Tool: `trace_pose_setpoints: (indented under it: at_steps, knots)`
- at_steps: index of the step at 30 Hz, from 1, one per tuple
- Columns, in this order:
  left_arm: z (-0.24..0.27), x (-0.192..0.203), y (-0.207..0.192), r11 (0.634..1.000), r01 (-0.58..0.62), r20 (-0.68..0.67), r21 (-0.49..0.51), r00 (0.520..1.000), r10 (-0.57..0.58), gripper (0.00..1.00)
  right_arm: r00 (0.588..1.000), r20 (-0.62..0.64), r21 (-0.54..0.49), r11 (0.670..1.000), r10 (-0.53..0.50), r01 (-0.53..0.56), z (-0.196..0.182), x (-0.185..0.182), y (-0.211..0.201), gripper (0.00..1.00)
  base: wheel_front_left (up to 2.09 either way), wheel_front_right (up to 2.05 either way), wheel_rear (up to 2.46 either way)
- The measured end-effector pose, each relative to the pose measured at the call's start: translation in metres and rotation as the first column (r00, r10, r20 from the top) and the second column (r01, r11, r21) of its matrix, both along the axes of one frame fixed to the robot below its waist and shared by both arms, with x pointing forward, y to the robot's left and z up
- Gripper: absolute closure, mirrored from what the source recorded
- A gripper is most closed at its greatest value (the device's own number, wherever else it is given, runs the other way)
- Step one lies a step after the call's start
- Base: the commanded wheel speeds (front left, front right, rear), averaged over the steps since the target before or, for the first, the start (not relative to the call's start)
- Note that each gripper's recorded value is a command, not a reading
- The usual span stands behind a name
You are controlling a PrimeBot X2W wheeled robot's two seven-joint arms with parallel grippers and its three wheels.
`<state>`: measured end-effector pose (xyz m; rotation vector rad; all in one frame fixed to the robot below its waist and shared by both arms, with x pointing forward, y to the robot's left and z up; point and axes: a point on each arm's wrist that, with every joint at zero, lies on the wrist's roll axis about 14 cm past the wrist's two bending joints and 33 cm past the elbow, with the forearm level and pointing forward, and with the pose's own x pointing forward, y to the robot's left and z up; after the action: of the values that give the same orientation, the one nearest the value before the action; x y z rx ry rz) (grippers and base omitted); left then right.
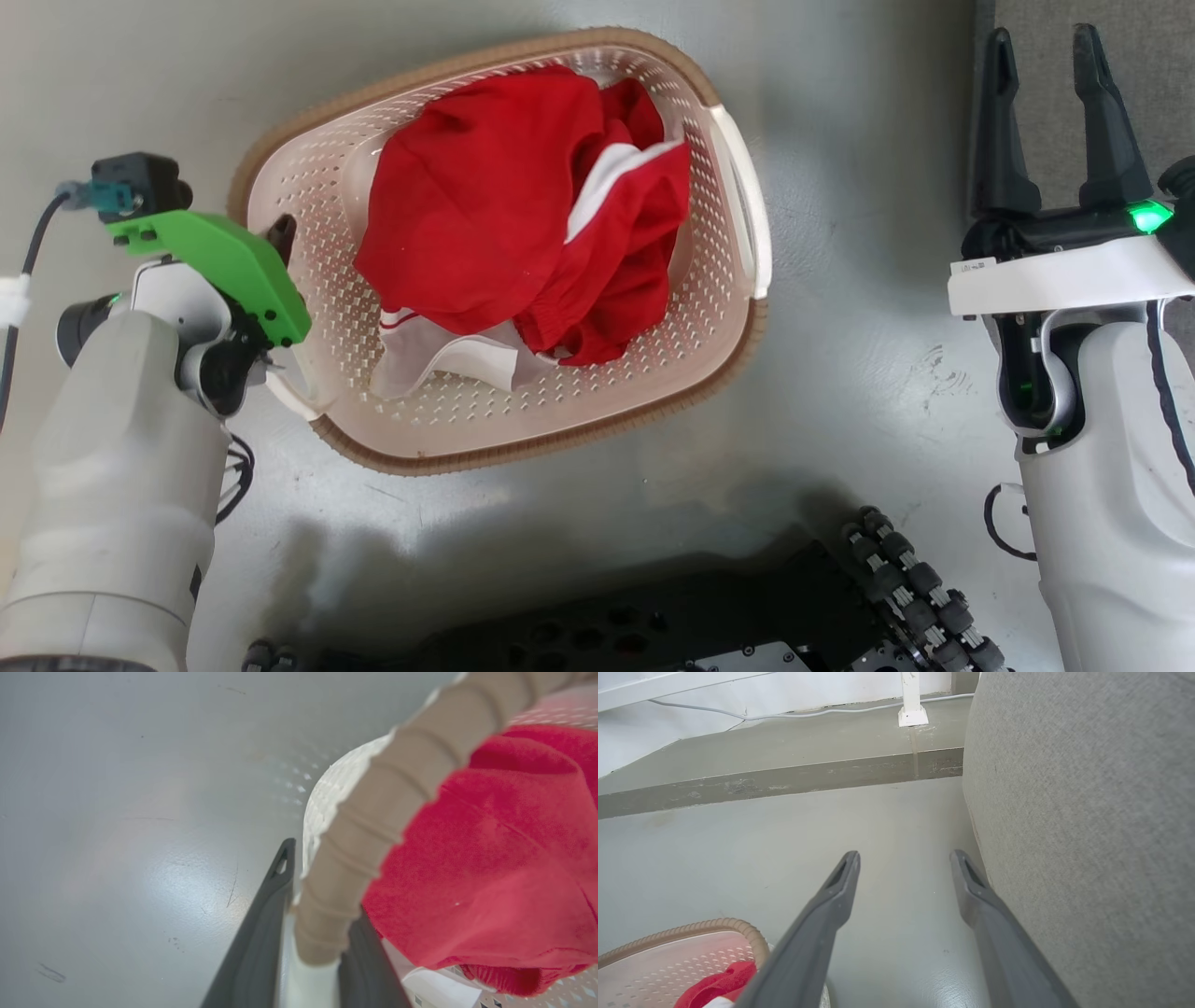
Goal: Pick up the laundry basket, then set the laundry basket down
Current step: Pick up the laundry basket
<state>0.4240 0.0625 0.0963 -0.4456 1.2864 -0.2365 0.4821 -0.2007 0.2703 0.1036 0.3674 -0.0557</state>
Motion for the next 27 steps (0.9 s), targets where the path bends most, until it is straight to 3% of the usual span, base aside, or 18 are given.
trace_pose_setpoints:
  at_steps: [12,27]
  knots:
    - [0.01,0.028,-0.005,1.0,0.027,0.032,-0.007,0.999,-0.026,1.0,1.0,0.013,0.021,1.0,0.008,-0.008,0.003,0.005,0.003,0.0,0.0,0.0,0.0]
    - [0.011,0.032,-0.015,0.996,0.087,-0.008,-0.018,0.996,-0.087,1.0,1.0,-0.001,0.037,0.999,0.008,-0.008,0.005,-0.002,0.004,0.0,0.0,0.0,0.0]
